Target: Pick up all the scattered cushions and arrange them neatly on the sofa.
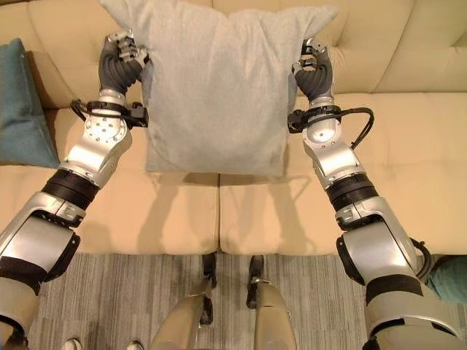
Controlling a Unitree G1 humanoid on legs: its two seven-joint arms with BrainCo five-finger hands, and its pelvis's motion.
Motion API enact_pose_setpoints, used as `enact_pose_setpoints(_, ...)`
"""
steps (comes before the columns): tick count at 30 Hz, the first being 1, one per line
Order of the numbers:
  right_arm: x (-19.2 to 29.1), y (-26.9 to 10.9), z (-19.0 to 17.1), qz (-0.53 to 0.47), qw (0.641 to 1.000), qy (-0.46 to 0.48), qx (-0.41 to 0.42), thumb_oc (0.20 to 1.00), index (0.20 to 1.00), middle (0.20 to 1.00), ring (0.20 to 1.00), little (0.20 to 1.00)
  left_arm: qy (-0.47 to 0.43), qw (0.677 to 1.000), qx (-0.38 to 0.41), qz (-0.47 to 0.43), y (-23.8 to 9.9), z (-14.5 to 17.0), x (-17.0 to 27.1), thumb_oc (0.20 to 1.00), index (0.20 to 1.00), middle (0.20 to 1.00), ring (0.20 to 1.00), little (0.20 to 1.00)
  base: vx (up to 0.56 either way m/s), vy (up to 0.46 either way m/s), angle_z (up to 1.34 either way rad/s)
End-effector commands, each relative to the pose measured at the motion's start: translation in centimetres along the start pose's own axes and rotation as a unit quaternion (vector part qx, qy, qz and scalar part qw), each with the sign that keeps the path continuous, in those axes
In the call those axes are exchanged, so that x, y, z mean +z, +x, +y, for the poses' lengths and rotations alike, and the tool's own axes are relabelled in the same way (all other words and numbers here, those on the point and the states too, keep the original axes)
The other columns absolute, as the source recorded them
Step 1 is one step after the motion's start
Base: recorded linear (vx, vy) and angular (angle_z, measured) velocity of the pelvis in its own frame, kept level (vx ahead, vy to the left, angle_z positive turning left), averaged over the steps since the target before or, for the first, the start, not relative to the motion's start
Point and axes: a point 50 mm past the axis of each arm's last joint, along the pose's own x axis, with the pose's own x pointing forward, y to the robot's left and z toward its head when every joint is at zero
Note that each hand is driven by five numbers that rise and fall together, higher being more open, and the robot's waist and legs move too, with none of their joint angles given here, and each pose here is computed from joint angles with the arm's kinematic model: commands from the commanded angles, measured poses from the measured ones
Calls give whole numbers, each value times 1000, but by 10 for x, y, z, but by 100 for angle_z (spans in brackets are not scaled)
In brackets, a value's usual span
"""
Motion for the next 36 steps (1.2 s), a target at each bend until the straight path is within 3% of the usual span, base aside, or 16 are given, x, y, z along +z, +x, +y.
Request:
enact_pose_setpoints(1,116,21,20,-205,976,65,38,200,200,200,200,200,-48,982,-26,-181,29,-14,96,200,200,200,200,200,0,0,0)
enact_pose_setpoints(17,142,30,14,-231,971,48,35,200,200,200,200,200,-57,979,3,-197,39,0,110,200,200,200,200,200,2,-11,3)
enact_pose_setpoints(23,149,33,13,-244,968,43,27,200,200,200,200,200,-17,980,15,-196,51,7,120,200,200,200,200,200,-12,-13,11)
enact_pose_setpoints(36,177,25,10,-305,950,59,-33,200,200,200,200,200,-69,968,62,-231,44,7,128,200,200,200,200,200,6,1,2)
